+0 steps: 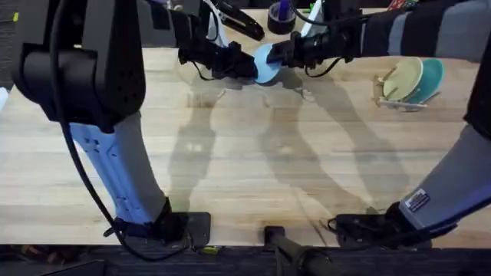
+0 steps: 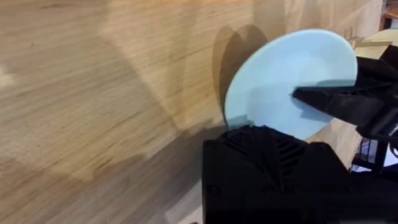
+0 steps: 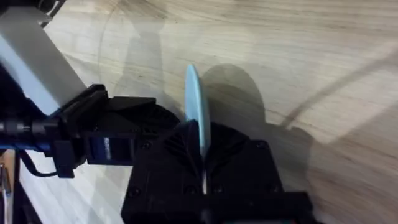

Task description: Pick up the plates from the table one by one and place each into a slot on the dish rack.

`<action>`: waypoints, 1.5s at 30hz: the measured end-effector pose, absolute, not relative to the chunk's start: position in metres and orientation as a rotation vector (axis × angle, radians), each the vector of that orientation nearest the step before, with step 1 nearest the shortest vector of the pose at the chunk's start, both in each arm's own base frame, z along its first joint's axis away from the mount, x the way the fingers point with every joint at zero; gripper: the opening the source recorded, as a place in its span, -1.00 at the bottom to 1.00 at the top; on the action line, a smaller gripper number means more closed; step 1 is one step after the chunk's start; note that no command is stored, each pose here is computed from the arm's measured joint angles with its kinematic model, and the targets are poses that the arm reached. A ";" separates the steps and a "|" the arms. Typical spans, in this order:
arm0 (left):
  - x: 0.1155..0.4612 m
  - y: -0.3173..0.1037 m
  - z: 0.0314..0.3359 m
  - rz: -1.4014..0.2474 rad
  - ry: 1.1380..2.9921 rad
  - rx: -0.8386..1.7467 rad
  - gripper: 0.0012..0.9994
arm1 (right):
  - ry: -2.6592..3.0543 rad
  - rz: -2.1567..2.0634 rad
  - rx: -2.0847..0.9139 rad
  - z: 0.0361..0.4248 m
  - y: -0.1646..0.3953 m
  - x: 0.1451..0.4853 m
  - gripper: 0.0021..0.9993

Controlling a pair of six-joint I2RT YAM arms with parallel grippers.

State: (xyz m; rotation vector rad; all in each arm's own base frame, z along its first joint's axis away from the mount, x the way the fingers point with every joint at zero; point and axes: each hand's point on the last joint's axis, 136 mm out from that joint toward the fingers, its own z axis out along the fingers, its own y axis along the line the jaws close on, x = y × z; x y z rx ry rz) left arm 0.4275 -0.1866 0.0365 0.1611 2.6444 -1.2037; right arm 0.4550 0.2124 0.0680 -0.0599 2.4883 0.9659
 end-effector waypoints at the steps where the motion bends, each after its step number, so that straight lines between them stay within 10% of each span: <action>1: 0.428 -0.187 0.037 -1.202 2.645 0.161 -0.92 | 2.488 0.966 -0.060 0.068 0.212 0.455 -0.94; 9: 0.428 -0.175 0.052 -1.027 2.665 0.147 -0.92 | 2.477 0.879 -0.089 0.091 0.204 0.450 -0.94; 18: 0.422 -0.162 0.153 -0.889 2.501 0.193 -0.92 | 2.381 0.671 -0.170 0.179 0.174 0.422 -0.94; 39: 0.312 -0.098 0.279 -0.432 2.365 0.297 -0.91 | 2.275 0.211 -0.242 0.290 0.085 0.296 -0.94; 45: 0.292 -0.094 0.309 -0.400 2.257 0.334 0.72 | 2.372 0.120 -0.238 0.290 0.067 0.267 -0.94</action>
